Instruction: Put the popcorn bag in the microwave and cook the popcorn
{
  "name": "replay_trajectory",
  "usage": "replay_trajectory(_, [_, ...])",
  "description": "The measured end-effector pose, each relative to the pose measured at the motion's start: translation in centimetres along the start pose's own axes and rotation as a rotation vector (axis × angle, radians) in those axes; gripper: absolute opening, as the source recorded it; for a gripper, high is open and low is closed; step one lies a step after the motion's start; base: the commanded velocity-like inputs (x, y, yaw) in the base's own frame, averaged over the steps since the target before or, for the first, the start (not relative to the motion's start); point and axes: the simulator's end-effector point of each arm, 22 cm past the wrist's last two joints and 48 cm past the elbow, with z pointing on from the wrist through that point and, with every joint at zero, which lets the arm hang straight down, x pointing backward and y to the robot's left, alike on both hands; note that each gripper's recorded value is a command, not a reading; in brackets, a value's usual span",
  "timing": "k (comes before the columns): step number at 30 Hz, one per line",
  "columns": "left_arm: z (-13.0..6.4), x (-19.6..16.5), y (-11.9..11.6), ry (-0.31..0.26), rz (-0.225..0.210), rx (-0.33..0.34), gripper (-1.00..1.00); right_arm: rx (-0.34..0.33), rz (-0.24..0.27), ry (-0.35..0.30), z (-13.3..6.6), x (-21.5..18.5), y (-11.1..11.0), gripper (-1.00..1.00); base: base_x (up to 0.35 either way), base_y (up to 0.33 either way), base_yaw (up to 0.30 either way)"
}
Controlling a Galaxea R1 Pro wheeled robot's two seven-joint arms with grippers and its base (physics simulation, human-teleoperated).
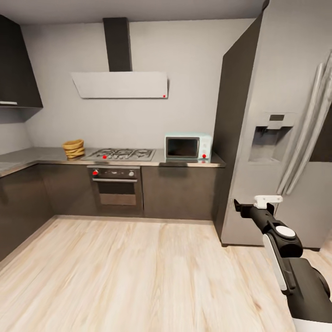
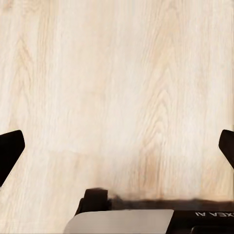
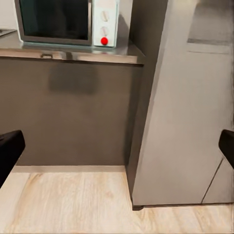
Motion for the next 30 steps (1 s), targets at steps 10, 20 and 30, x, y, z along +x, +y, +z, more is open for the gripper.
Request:
replay_trajectory(10, [0.0,0.0,0.9,-0.002,-0.043,-0.022,1.0,-0.026,-0.011,-0.001,0.0,0.0,1.3,1.0,0.343,0.011,-0.241])
replay_trajectory(20, [-0.1,0.2,1.0,-0.005,-0.046,-0.024,1.0,-0.06,-0.035,0.008,-0.1,0.6,3.1,1.0,0.268,0.155,0.031])
replay_trajectory(30, [-0.4,0.8,1.1,-0.017,-0.049,-0.026,1.0,-0.06,-0.033,0.007,-0.2,0.5,3.1,1.0,0.218,0.005,0.098])
